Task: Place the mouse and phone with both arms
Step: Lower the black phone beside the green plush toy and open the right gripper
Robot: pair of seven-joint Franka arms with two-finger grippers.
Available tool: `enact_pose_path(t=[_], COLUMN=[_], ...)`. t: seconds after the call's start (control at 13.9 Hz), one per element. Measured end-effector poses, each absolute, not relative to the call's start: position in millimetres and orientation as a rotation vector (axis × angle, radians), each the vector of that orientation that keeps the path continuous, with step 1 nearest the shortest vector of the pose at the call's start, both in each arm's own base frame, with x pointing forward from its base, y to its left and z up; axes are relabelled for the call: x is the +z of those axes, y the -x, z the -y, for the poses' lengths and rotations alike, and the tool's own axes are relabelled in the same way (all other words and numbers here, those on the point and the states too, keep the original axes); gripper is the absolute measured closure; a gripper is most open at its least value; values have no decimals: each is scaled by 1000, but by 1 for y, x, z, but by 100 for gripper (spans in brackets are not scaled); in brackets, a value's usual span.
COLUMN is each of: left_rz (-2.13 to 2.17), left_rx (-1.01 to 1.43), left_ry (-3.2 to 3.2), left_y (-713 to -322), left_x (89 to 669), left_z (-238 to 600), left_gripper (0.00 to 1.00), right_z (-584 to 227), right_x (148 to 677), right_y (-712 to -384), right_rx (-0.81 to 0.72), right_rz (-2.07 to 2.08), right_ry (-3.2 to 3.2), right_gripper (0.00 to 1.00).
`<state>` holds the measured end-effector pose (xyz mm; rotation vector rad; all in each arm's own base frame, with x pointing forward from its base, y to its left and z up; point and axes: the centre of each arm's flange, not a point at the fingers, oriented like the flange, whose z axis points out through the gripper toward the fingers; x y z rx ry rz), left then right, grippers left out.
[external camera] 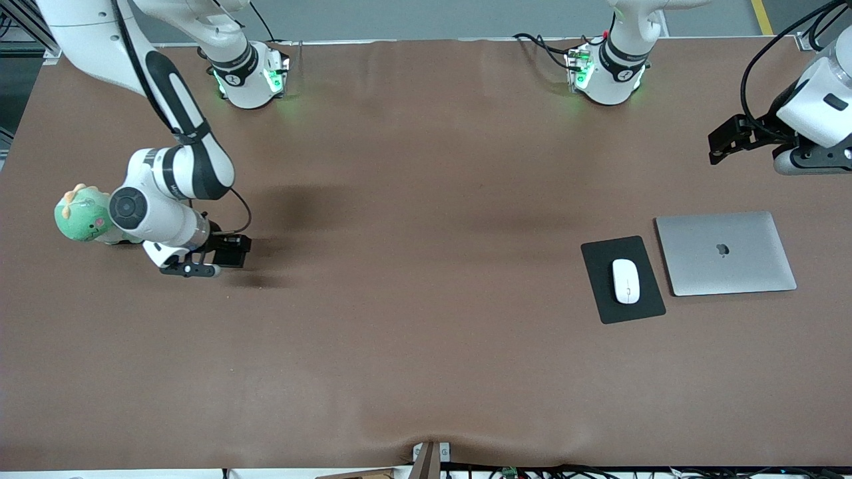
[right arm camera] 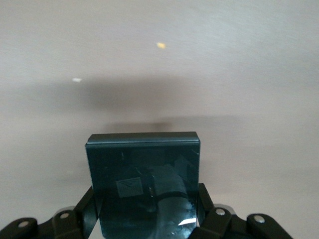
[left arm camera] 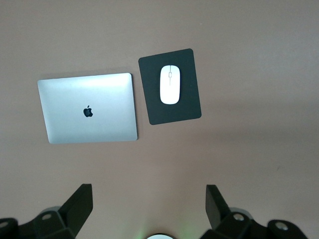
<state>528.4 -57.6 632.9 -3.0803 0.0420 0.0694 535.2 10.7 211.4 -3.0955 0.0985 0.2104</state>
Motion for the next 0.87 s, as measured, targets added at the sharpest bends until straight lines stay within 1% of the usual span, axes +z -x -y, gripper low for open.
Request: enact_pose_path(t=[0.43,0.65,0.87], left_rz=[-40,-40,-40], left_rx=[71,72,72], left_ry=[3080,3080,3080], left_y=[-528,-528,-528], left_x=[633,633,633], left_z=[57,57,57], left_gripper=[0,0,0], right_z=[84,103,106], right_x=[190,184,179], right_y=[-504,-493,-486], right_rx=[275,245,249], right_rz=[-37,-45,-47], right_ry=[3058,3061,3062], right_gripper=[21,21,21])
